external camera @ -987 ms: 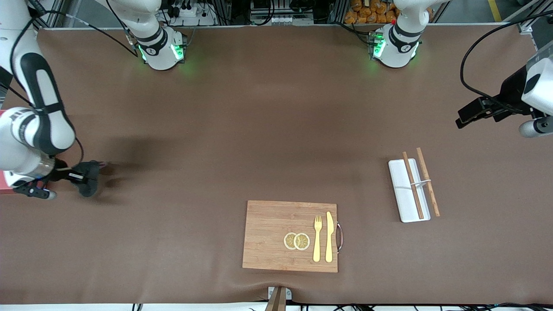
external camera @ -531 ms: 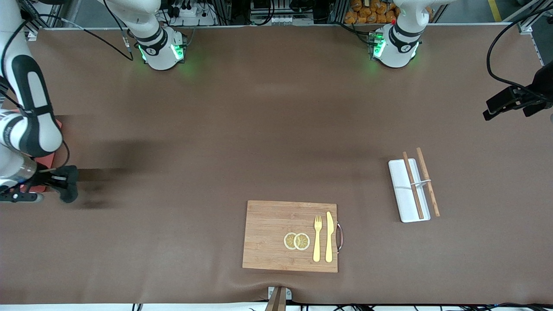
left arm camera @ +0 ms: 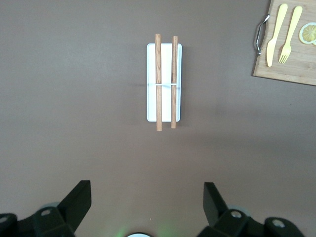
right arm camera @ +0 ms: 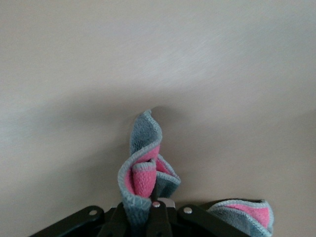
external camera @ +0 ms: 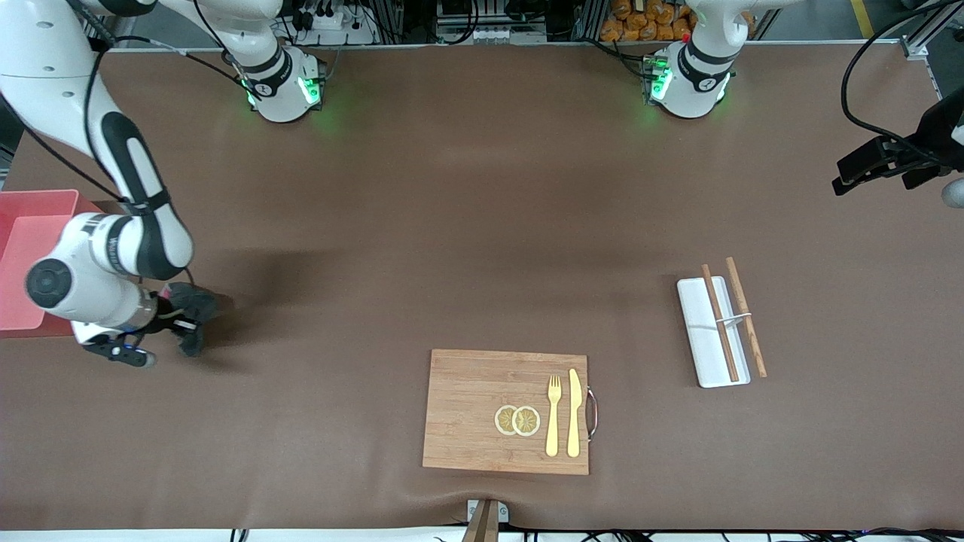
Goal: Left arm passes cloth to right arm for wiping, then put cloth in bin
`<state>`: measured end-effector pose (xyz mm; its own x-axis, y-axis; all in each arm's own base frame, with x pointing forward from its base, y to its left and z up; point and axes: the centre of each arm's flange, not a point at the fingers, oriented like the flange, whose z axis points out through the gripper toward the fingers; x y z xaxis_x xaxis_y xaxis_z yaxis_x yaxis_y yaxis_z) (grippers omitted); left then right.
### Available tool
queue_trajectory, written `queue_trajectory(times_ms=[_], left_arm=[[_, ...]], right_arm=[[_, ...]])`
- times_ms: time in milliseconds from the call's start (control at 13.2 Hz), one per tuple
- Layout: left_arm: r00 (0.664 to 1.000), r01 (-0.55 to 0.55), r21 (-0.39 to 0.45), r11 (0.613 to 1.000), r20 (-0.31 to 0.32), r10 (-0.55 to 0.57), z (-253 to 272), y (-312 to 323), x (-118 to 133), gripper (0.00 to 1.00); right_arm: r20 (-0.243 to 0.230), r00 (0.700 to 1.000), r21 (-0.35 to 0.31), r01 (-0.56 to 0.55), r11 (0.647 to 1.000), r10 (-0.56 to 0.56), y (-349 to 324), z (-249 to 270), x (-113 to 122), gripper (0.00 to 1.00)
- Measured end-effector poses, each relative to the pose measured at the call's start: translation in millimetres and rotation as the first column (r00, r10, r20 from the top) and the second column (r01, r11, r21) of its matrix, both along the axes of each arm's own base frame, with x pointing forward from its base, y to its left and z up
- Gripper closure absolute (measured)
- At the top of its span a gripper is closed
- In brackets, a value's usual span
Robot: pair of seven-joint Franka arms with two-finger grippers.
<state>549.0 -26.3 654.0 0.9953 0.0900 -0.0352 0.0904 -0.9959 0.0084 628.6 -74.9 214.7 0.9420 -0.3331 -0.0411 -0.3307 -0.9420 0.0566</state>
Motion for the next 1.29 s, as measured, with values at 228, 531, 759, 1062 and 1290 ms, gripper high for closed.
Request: queue_trajectory(times_ms=[228, 531, 759, 1062, 1290], left_arm=[[1.000, 0.000, 0.000, 1.000, -0.003, 0.000, -1.0, 0.0, -0.1, 0.00], [1.000, -0.002, 0.000, 1.000, -0.007, 0.002, -2.9, 0.4, -0.1, 0.00], [1.000, -0.002, 0.000, 1.000, -0.007, 0.002, -2.9, 0.5, -0.1, 0.00], [1.000, -0.001, 0.001, 1.000, -0.005, 0.001, -1.5, 0.0, -0.9, 0.00], [1.000, 0.002, 0.001, 1.000, -0.006, -0.002, -2.1, -1.6, -1.2, 0.00]], right_arm=[[-0.002, 0.988, -0.015, 0.152, 0.988, -0.152, 83.9, 1.3, -8.2, 0.95], [0.031, 0.929, -0.032, 0.369, 0.929, -0.368, 222.5, 5.2, -29.1, 0.95], [0.055, 0.893, 0.000, 0.448, 0.894, -0.447, 268.0, 18.9, -32.9, 0.95], [0.009, 0.895, -0.040, 0.446, 0.894, -0.446, 252.8, 73.4, -9.0, 0.95], [-0.014, 0.954, -0.030, 0.299, 0.954, -0.299, 174.2, 121.1, 12.8, 0.95]])
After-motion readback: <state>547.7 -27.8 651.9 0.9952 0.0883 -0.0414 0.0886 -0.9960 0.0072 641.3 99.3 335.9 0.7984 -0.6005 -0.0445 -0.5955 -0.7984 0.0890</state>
